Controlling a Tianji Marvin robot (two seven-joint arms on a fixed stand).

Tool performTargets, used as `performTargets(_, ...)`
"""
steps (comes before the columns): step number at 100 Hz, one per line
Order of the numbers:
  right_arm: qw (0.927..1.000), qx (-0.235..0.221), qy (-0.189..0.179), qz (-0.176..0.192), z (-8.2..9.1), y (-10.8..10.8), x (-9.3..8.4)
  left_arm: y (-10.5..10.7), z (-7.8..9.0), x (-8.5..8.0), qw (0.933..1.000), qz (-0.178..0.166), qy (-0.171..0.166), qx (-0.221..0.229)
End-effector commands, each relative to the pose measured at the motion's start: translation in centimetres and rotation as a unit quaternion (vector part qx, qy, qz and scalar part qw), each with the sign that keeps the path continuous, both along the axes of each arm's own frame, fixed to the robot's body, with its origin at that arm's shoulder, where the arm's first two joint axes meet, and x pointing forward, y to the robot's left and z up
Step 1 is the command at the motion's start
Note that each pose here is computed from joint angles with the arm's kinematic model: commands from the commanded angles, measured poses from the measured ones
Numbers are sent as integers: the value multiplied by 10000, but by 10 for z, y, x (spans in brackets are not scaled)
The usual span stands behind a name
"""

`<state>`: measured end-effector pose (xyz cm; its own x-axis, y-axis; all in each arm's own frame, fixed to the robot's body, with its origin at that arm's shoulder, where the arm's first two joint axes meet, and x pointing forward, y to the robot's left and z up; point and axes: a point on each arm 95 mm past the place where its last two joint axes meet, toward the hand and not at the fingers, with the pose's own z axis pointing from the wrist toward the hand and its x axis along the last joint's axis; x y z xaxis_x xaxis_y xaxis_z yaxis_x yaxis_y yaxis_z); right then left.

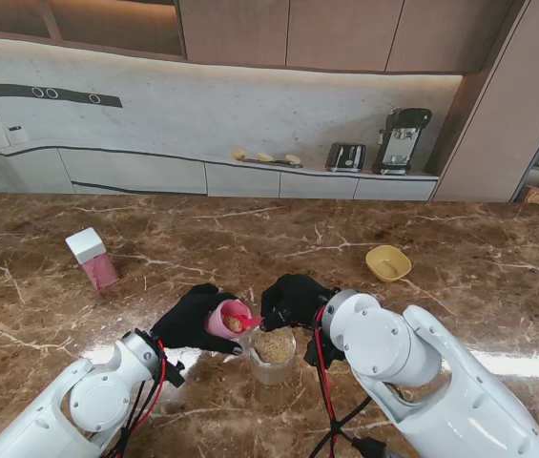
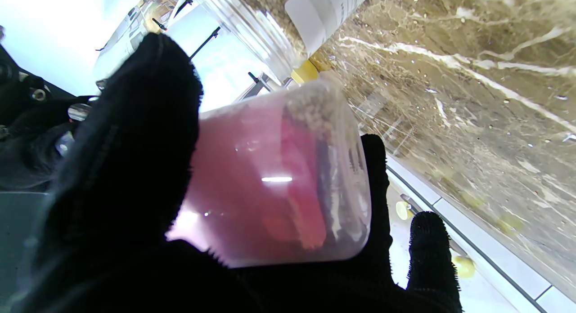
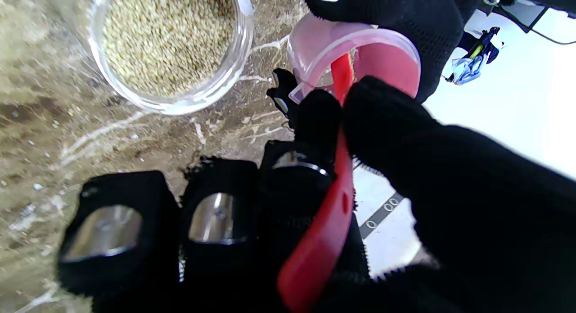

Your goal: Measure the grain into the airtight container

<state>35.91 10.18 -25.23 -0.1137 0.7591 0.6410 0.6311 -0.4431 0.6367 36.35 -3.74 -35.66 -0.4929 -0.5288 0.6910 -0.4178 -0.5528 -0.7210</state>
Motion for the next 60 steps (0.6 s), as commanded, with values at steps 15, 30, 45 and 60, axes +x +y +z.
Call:
performTargets(15, 9965, 2, -771, 333, -11, 12, -8, 1, -2, -1, 10000, 30, 42, -52)
performTargets(30, 9791, -185, -1890, 724, -14, 12, -12, 3, -2, -1, 9999, 79, 44, -82)
performTargets(45, 9410, -487, -3124, 1209, -20, 8, -14, 4, -3, -2, 9998, 125, 67, -134)
performTargets(60, 9090, -793, -3755, 1622, -24, 6, -18, 3, -2, -3, 9997, 147, 100, -167)
